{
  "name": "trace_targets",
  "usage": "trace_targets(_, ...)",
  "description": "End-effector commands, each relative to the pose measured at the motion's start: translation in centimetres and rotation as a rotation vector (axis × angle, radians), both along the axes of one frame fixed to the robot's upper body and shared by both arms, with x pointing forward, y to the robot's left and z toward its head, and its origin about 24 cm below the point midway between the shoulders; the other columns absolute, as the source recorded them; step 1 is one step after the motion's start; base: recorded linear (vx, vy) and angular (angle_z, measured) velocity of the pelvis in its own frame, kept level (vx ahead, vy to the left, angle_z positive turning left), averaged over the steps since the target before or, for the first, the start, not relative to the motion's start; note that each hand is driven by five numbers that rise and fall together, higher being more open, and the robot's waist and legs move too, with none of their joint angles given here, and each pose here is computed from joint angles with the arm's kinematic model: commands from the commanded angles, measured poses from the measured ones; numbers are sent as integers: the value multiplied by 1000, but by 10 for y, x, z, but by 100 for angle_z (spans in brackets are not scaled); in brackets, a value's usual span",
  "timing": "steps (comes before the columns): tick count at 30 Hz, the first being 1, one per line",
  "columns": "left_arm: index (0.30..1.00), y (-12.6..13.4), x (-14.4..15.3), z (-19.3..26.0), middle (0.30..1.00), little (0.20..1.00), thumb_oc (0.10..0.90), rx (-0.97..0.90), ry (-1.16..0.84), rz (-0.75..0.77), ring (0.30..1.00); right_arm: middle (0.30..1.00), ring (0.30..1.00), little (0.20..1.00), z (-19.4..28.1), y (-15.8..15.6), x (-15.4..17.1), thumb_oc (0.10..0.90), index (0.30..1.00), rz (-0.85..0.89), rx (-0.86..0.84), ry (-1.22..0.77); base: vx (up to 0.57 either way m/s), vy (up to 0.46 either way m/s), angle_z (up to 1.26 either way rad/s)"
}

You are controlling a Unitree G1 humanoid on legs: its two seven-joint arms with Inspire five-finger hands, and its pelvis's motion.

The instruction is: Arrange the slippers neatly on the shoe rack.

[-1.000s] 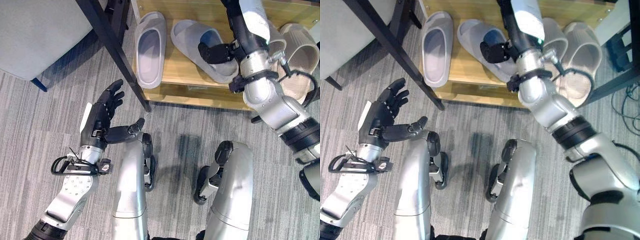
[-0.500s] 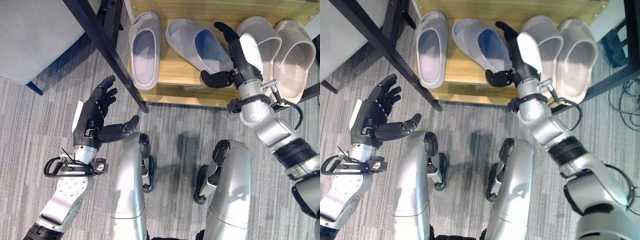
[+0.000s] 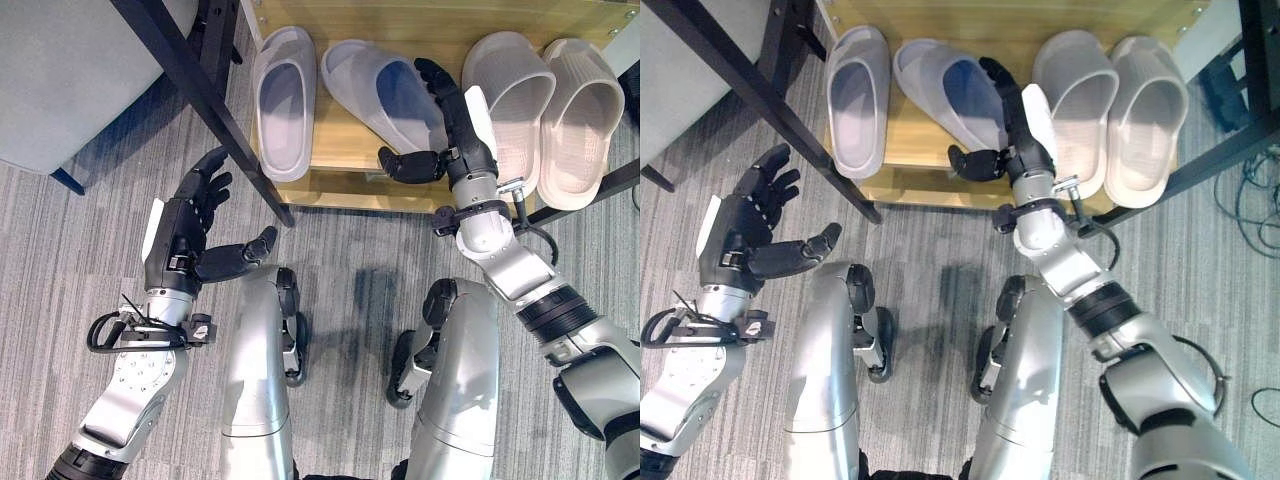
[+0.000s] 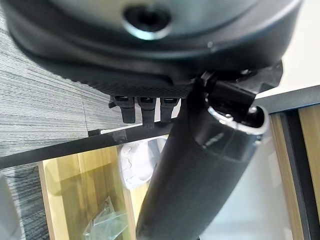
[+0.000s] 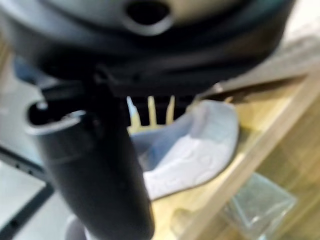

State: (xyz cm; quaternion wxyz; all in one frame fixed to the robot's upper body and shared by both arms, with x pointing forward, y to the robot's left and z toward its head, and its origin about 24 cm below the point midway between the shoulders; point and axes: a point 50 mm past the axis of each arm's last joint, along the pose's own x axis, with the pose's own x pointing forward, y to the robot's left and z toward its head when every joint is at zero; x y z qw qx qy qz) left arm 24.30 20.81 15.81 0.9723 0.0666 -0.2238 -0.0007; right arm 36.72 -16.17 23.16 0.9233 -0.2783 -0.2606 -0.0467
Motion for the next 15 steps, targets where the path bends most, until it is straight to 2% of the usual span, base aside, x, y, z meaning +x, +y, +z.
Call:
trace_targets(1, 900, -13, -11, 50, 900, 900, 800, -28, -305, -43, 900, 900, 900, 900, 41, 31, -18, 800, 900, 204, 120, -180, 0, 0, 0)
trace_targets(15, 900, -17, -9, 52, 900, 900, 800, -52, -323, -48, 900, 900, 900, 900, 24, 50, -25, 800, 900, 373, 294, -87, 0, 0, 0)
